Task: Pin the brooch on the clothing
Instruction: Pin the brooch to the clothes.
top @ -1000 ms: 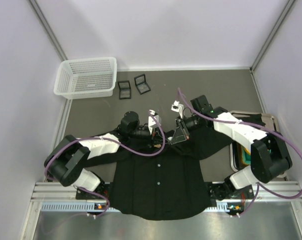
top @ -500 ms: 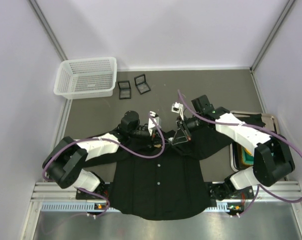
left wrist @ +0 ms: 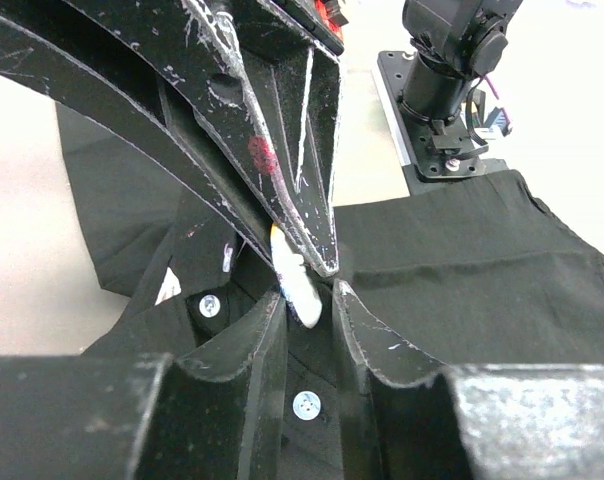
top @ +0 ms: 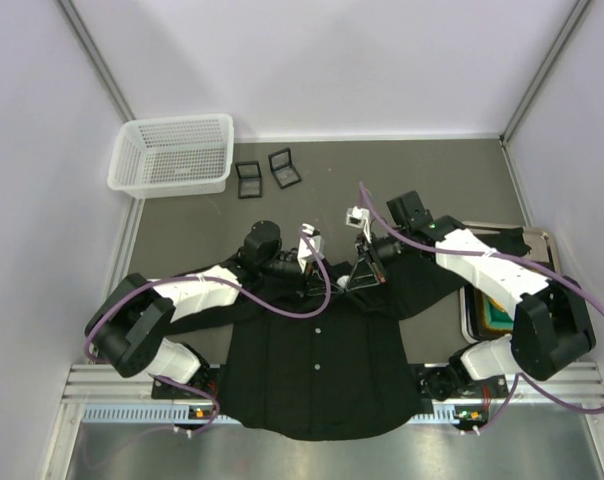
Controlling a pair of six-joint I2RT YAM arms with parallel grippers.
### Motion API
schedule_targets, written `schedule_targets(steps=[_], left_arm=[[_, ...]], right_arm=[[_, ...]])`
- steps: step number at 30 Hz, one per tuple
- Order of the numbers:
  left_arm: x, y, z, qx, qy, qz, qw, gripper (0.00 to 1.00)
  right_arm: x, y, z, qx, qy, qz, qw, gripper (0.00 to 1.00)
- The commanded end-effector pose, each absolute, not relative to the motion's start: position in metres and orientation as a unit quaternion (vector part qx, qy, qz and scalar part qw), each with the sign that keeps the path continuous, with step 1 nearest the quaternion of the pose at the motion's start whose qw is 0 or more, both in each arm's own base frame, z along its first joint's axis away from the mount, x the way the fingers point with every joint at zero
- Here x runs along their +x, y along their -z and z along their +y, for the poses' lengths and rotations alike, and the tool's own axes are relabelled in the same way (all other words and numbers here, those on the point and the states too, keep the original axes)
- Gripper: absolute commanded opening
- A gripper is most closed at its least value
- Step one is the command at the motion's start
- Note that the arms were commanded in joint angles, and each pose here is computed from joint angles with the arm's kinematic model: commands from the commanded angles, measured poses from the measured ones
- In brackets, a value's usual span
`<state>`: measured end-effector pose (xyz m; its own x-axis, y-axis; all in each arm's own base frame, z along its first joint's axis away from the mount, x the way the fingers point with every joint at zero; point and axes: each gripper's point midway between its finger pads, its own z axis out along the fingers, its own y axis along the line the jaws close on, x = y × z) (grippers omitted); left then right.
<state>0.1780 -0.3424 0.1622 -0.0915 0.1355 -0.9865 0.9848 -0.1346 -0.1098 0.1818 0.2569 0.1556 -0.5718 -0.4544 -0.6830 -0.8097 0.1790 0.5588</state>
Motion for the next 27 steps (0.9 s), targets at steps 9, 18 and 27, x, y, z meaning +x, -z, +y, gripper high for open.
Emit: schedule_targets(steps=[9,18,27], left_arm=[[0.173,-0.191,-0.347,0.550,0.546,0.483,0.408,0.42],[0.188,-0.181,-0.346,0.536,0.530,0.520,0.402,0.38],[0.192,-0.175,-0.342,0.531,0.521,0.539,0.395,0.42]], right_arm=[[0.194,-0.164,0.256,-0.465,-0.451,0.717,0.255,0.00],[0.192,-0.166,0.256,-0.468,-0.453,0.714,0.258,0.00],[0.191,-0.168,0.257,-0.470,-0.456,0.710,0.259,0.00]])
